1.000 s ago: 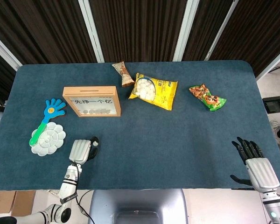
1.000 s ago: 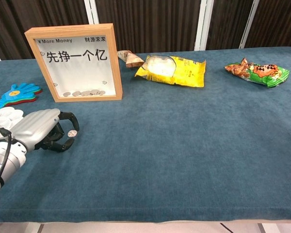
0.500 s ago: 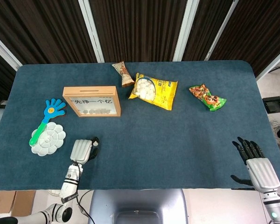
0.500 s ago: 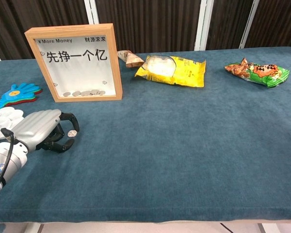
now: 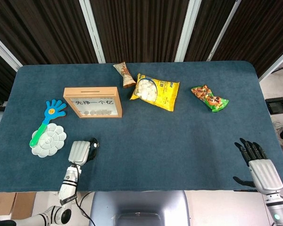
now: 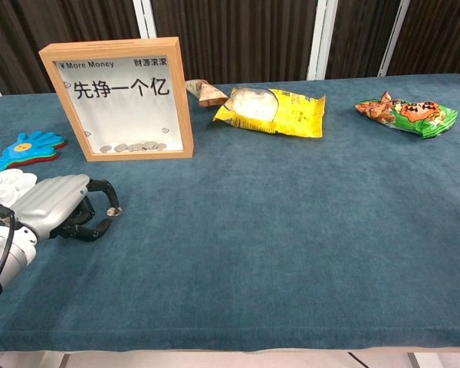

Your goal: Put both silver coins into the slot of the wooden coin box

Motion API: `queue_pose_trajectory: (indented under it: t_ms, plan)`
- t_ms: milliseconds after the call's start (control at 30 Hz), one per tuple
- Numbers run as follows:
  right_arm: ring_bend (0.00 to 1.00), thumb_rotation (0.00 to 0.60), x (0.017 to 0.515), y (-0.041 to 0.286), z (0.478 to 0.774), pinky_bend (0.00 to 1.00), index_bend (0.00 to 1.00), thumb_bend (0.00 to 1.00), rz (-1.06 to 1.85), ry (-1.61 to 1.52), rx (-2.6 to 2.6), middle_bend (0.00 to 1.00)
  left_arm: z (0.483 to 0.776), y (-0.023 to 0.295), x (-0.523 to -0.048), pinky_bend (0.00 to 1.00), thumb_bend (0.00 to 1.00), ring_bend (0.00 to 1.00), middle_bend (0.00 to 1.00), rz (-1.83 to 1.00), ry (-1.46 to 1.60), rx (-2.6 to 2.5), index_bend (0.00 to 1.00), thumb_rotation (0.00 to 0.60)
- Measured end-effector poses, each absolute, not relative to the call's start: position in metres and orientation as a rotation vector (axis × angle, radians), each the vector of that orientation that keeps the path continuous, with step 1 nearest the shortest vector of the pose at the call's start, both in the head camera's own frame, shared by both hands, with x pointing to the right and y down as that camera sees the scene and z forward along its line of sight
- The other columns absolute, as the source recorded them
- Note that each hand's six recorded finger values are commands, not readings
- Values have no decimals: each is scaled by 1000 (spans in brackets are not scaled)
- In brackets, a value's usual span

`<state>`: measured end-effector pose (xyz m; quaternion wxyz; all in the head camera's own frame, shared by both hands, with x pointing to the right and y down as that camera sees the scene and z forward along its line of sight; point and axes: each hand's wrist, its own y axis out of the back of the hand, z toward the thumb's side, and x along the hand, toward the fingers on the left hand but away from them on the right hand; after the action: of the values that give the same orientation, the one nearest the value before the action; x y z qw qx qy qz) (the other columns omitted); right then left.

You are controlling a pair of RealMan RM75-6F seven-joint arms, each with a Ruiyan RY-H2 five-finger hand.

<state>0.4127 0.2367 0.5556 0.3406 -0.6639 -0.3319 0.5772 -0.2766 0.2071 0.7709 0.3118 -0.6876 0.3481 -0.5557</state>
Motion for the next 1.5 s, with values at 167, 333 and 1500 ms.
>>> queue_pose_trajectory:
  t_ms: [167, 333, 1500]
  plan:
    - [0, 600, 413, 237, 556, 0, 0, 92, 1502, -863, -1727, 0, 770, 206, -275, 1000, 397, 1000, 1000, -1457, 924, -1811, 444, 600]
    - [0, 600, 413, 237, 555, 0, 0, 91, 1502, -868, -1724, 0, 771, 206, -276, 1000, 396, 1000, 1000, -1462, 920, -1813, 444, 600]
    - [0, 600, 414, 237, 556, 0, 0, 92, 1507, -866, -1724, 0, 774, 196, -277, 1000, 393, 1000, 1000, -1487, 945, -1817, 466, 600]
